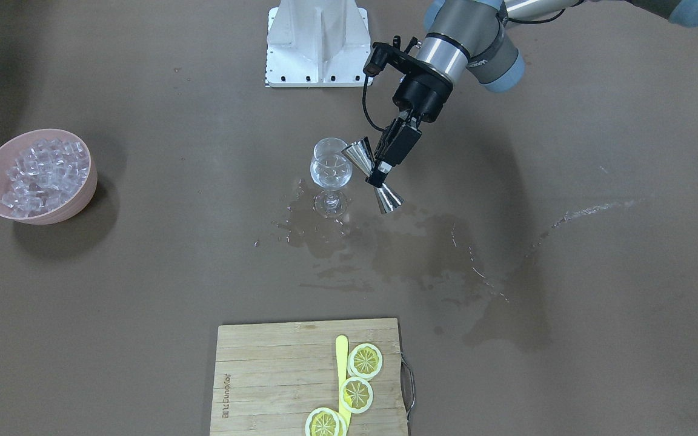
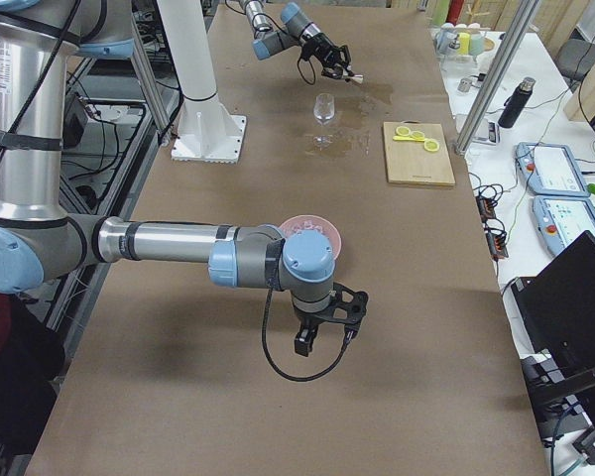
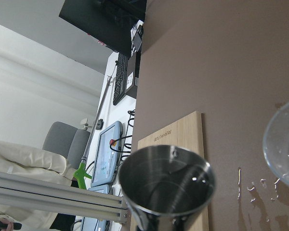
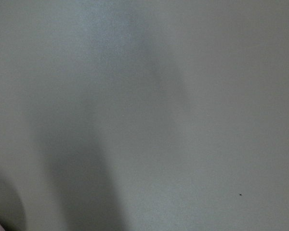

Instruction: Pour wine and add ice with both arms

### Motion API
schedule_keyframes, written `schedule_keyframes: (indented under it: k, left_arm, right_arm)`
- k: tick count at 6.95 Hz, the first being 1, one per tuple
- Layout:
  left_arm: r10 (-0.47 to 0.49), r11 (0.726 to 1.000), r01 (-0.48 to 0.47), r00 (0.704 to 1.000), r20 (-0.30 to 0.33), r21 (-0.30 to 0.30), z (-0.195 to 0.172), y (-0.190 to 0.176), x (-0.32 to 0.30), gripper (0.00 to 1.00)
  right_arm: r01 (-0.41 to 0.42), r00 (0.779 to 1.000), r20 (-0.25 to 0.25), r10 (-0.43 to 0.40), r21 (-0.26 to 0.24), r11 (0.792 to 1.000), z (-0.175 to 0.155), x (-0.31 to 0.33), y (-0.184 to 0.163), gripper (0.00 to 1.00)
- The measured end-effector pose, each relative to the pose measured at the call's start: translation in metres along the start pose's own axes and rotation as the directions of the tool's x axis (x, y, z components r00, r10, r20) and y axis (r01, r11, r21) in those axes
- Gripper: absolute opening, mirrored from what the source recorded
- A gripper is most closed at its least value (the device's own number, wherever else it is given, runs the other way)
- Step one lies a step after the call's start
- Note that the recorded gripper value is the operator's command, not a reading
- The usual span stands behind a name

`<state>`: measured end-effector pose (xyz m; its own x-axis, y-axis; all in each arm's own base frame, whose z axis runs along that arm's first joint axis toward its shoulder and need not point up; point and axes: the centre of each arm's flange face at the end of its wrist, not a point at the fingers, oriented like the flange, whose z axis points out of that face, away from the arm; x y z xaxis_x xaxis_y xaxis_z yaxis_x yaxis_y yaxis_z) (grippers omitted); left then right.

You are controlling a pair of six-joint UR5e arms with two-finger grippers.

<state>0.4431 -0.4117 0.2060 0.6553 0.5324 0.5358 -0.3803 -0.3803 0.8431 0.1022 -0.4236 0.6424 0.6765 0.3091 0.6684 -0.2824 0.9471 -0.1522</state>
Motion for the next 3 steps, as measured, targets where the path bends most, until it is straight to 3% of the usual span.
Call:
schedule_keyframes:
  k: [3]
  left_arm:
    - [0.054,0.997,-0.052,0.998,0.036,-0.048,-0.0010,-0.0058,0.0047,0.00]
  right_arm:
    - [0.000,1.000,0.000,0.000,0.000,1.000,-0.0002,-0.0002,0.0001,1.00]
